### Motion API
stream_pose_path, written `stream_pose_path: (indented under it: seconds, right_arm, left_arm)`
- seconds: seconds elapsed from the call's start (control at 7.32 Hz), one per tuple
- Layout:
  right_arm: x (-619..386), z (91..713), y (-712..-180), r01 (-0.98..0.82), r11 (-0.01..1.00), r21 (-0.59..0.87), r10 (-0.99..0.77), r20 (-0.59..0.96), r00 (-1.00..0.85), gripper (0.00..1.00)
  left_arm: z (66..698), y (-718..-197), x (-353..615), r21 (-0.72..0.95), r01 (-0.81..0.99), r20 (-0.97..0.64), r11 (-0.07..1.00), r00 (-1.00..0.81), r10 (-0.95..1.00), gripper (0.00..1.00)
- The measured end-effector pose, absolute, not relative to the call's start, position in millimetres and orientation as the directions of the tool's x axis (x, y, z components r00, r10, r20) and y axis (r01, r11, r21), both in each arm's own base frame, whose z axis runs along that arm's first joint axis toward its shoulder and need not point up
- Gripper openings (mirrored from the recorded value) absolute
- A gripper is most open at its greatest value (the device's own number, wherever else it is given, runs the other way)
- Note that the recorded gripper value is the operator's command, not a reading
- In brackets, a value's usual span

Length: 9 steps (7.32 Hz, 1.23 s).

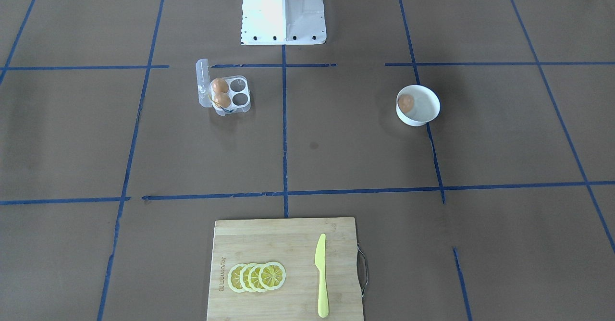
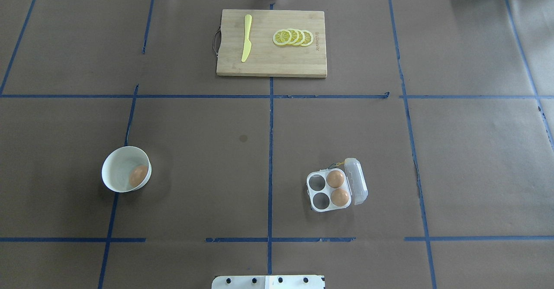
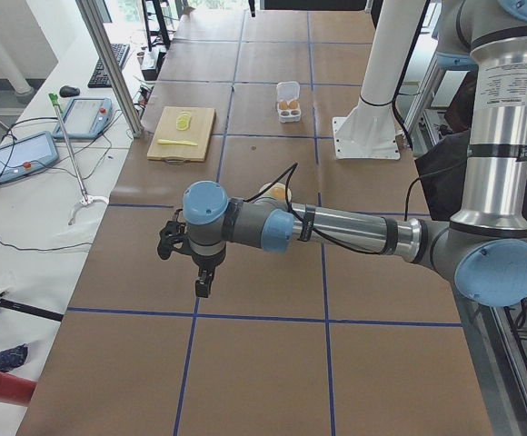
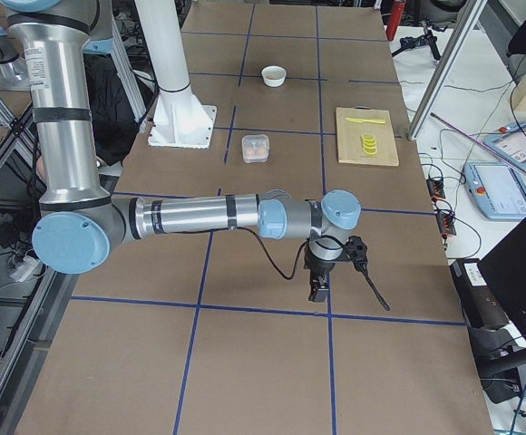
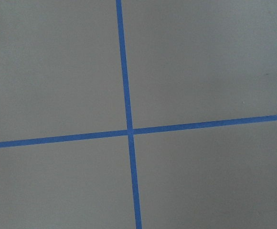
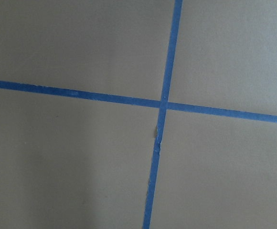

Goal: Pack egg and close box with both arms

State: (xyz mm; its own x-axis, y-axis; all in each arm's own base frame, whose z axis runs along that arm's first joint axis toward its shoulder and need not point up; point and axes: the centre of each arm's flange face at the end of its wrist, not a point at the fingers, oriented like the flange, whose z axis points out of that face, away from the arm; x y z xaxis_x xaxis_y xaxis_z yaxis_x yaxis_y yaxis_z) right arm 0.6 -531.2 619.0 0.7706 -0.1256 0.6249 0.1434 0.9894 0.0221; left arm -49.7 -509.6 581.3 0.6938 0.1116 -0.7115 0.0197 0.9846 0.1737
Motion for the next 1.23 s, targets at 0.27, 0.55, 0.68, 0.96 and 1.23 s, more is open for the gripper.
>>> stream_pose_path:
  seconds: [0.27, 0.55, 0.68, 0.96, 1.23]
  right_arm:
    - [-13, 609, -532, 0.160, 0.986, 0.035, -0.147, 0.626, 0.766, 1.00]
    - [-24, 585, -531, 0.110, 0.994, 0.025, -0.101, 0.642, 0.760, 1.00]
    - [-32, 573, -530, 0.085, 0.996, 0.012, -0.072, 0.658, 0.750, 1.00]
    - [-43, 564, -528, 0.080, 0.997, 0.002, -0.060, 0.677, 0.733, 1.00]
    - [-45, 562, -528, 0.081, 0.997, 0.000, -0.059, 0.685, 0.726, 1.00]
  left_arm:
    - [576, -512, -38, 0.197, -0.003, -0.710, 0.980, 0.689, 0.145, 1.00]
    - [555, -514, -20, 0.262, -0.031, -0.703, 0.965, 0.679, 0.213, 1.00]
    - [545, -516, -12, 0.288, -0.044, -0.698, 0.957, 0.674, 0.241, 1.00]
    - [519, -524, 6, 0.354, -0.072, -0.684, 0.932, 0.660, 0.311, 1.00]
    - [468, -544, 18, 0.531, -0.072, -0.627, 0.844, 0.636, 0.449, 1.00]
